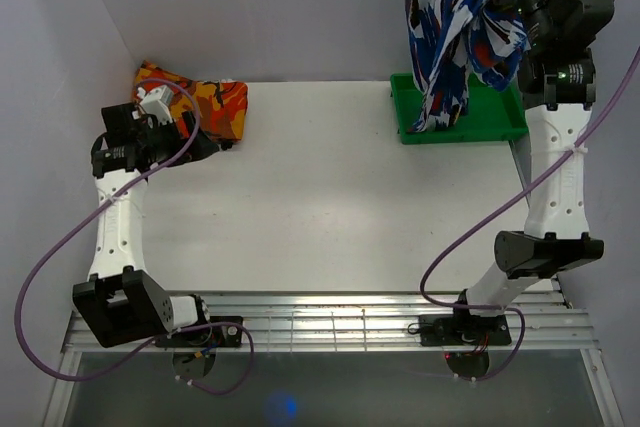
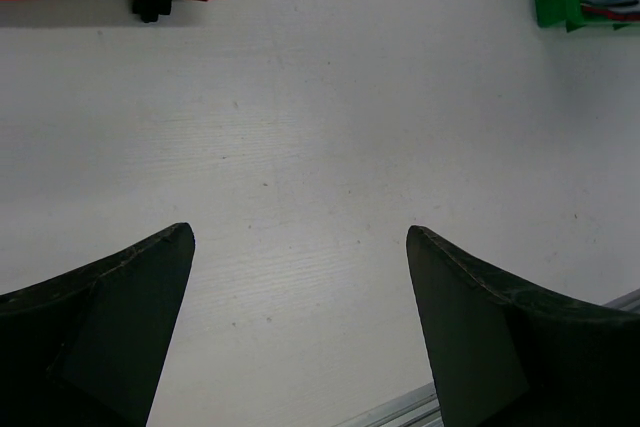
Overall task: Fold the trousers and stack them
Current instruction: Move the trousers to the center of the board
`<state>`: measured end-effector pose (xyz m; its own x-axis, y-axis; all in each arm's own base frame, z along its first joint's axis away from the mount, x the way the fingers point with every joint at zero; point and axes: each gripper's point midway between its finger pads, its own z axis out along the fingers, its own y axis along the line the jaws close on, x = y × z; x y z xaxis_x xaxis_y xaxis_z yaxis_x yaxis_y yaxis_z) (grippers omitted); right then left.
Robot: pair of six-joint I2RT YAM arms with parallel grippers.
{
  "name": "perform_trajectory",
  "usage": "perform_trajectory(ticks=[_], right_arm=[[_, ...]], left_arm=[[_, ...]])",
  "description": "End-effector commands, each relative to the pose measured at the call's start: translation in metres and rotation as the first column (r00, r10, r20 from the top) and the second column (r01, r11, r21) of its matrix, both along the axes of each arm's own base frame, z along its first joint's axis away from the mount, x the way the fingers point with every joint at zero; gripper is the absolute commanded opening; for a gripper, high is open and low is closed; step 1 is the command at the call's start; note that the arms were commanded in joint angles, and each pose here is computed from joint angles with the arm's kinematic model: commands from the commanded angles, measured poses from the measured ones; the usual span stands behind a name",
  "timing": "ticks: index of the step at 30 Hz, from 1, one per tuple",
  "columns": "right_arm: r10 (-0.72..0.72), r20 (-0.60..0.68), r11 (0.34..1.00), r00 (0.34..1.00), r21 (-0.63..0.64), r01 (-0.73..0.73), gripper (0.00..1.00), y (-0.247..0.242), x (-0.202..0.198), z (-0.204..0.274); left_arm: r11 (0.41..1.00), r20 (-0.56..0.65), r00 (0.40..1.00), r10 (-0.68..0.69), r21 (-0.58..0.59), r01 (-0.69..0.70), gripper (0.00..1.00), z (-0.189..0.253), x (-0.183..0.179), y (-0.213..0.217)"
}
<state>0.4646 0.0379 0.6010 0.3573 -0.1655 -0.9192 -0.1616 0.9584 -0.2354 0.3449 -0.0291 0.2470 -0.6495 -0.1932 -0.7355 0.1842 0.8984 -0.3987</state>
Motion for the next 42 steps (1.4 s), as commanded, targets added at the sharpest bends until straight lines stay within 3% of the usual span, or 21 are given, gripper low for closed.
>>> perform_trajectory(ticks=[1, 10, 14, 18, 19, 23, 26, 32, 36, 37, 42], right_arm=[[0.142, 0.4, 0.985, 0.905, 0.032, -0.169, 0.08, 0.041, -0.102, 0.12], [0.181, 0.684, 0.922, 0.707, 0.131, -0.364, 0.08, 0.066, -0.195, 0.195], [0.214, 0.709, 0.89, 0.672, 0.142, -0.433, 0.08, 0.082, -0.208, 0.199], [0.304, 0.542, 0.881, 0.783, 0.154, -0.448, 0.08, 0.119, -0.167, 0.139], [0.346, 0.423, 0.885, 0.837, 0.15, -0.441, 0.08, 0.14, -0.134, 0.089], [0.34, 0.268, 0.916, 0.901, 0.123, -0.382, 0.08, 0.153, -0.109, 0.0], [0.292, 0.266, 0.935, 0.919, 0.123, -0.332, 0.08, 0.149, -0.1, -0.018], [0.128, 0.446, 0.961, 0.886, 0.164, -0.221, 0.08, 0.121, -0.104, 0.061], [0.011, 0.592, 0.966, 0.806, 0.202, -0.162, 0.08, 0.098, -0.124, 0.123], [-0.006, 0.647, 0.96, 0.762, 0.218, -0.178, 0.08, 0.088, -0.146, 0.15], [0.073, 0.788, 0.942, 0.611, 0.147, -0.302, 0.08, 0.095, -0.2, 0.2]], left_arm=[[0.996, 0.078, 0.997, 0.014, -0.086, -0.008, 0.98, 0.032, 0.004, 0.007], [0.986, 0.176, 0.983, -0.057, -0.146, 0.083, 0.98, 0.058, -0.005, -0.001], [0.981, 0.219, 0.97, -0.108, -0.136, 0.14, 0.98, 0.062, -0.011, -0.008], [0.966, 0.216, 0.958, -0.188, -0.136, 0.221, 0.98, 0.048, -0.02, -0.018], [0.965, 0.211, 0.958, -0.196, -0.131, 0.226, 0.98, 0.045, -0.022, -0.017], [0.955, 0.206, 0.946, -0.248, -0.112, 0.275, 0.98, 0.026, -0.031, -0.021], [0.936, 0.255, 0.917, -0.308, -0.09, 0.339, 0.98, 0.019, -0.038, -0.029], [0.943, 0.284, 0.914, -0.289, -0.082, 0.324, 0.98, 0.015, -0.032, -0.027], [0.942, 0.28, 0.919, -0.279, -0.105, 0.318, 0.96, 0.017, -0.026, -0.026], [0.944, 0.279, 0.921, -0.27, -0.111, 0.311, 0.96, 0.017, -0.025, -0.025], [0.955, 0.287, 0.93, -0.228, -0.12, 0.271, 0.96, 0.024, -0.017, -0.021]])
